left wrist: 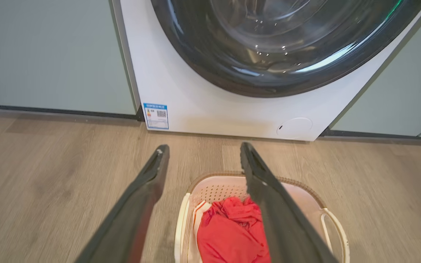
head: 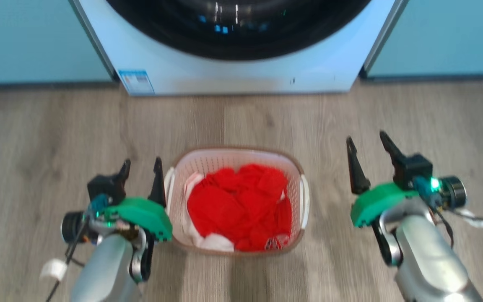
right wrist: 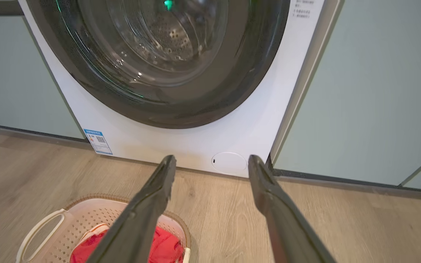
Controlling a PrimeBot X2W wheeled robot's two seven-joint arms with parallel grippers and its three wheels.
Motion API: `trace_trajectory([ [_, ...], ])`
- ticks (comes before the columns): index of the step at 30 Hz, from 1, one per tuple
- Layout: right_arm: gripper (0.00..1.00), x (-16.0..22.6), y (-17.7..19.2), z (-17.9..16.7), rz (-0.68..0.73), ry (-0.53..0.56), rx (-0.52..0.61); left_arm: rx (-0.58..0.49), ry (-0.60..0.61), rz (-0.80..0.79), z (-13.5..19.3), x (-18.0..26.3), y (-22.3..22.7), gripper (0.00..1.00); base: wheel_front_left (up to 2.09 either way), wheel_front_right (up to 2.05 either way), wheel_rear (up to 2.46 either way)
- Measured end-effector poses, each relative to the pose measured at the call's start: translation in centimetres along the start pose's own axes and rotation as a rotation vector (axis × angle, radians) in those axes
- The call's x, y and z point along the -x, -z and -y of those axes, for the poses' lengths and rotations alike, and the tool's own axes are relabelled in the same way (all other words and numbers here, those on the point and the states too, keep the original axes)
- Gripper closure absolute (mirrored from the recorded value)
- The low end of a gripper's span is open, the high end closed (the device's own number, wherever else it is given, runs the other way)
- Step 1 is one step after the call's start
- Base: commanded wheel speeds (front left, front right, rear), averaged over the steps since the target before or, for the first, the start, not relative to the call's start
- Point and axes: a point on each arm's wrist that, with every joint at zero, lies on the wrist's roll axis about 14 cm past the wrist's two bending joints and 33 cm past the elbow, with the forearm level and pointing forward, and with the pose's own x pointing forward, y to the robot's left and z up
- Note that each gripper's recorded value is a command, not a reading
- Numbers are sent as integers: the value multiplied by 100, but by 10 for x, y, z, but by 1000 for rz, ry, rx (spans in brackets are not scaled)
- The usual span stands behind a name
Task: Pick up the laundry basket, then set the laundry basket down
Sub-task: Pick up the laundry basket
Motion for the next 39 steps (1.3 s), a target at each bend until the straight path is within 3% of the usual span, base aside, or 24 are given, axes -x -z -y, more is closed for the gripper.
trace_trajectory([
  [13,0,-49,126,6,-341,-38,-101,-63,-16,-365,-24,-65,114,0,0,0,0],
  [22,0,-52,197,8,-535,-35,-171,-87,-5,-582,-36,-71,182,0,0,0,0],
  [31,0,-49,239,-8,-671,-50,-295,-141,71,-676,-33,-86,215,0,0,0,0],
  [39,0,-46,268,-7,-767,-48,-331,-165,89,-777,-39,-91,244,0,0,0,0],
])
